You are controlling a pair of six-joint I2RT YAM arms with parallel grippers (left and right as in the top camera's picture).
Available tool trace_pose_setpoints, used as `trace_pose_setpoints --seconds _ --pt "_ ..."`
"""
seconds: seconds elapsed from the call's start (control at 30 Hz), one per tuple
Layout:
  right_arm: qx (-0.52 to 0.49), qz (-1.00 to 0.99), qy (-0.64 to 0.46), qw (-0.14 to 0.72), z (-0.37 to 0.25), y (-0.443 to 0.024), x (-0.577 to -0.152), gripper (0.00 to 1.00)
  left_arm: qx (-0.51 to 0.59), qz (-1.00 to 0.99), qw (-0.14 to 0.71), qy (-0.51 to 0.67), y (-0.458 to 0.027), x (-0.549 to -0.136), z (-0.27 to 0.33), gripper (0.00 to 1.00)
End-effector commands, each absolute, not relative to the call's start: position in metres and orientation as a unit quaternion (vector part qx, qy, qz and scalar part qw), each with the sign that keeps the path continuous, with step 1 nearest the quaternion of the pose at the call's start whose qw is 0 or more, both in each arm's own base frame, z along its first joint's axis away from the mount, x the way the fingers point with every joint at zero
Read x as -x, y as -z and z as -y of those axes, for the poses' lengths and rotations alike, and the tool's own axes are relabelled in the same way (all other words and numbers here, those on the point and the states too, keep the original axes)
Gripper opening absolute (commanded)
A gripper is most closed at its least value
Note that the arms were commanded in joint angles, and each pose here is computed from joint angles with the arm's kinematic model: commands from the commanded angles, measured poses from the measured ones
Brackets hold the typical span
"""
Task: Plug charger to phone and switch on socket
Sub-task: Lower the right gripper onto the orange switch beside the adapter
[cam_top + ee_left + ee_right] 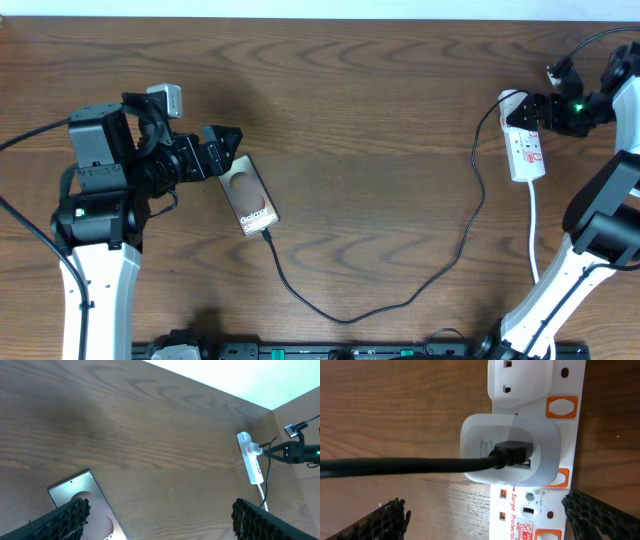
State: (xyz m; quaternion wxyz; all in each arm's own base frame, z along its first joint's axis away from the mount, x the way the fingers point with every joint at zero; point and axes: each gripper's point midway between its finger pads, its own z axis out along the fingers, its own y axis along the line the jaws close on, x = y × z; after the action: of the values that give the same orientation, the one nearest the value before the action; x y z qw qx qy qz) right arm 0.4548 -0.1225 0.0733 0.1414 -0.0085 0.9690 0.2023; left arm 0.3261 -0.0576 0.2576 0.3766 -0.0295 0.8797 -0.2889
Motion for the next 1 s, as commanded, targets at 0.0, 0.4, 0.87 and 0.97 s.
trace_pose_setpoints --seconds 0.0,0.4,0.87,0.97 --pt "0.012 -0.966 -0.216 0.141 0.114 -0.067 -0.453 0.99 0.022 -0.88 0.375 0.291 -0.257 -0.325 0.058 0.93" --pt "0.0 -0.96 -0.245 0.134 0.102 -0.047 -0.447 0.99 0.022 -0.88 0.374 0.291 -0.257 -0.325 0.058 0.93" --pt "0.013 -0.964 -0.224 0.141 0.105 -0.045 -0.452 0.98 0.024 -0.882 0.37 0.291 -0.256 -0.324 0.058 0.93" --pt "0.015 -0.964 -0.225 0.143 0.104 -0.045 -0.454 0.98 0.024 -0.882 0.37 0.291 -0.256 -0.324 0.058 0.93"
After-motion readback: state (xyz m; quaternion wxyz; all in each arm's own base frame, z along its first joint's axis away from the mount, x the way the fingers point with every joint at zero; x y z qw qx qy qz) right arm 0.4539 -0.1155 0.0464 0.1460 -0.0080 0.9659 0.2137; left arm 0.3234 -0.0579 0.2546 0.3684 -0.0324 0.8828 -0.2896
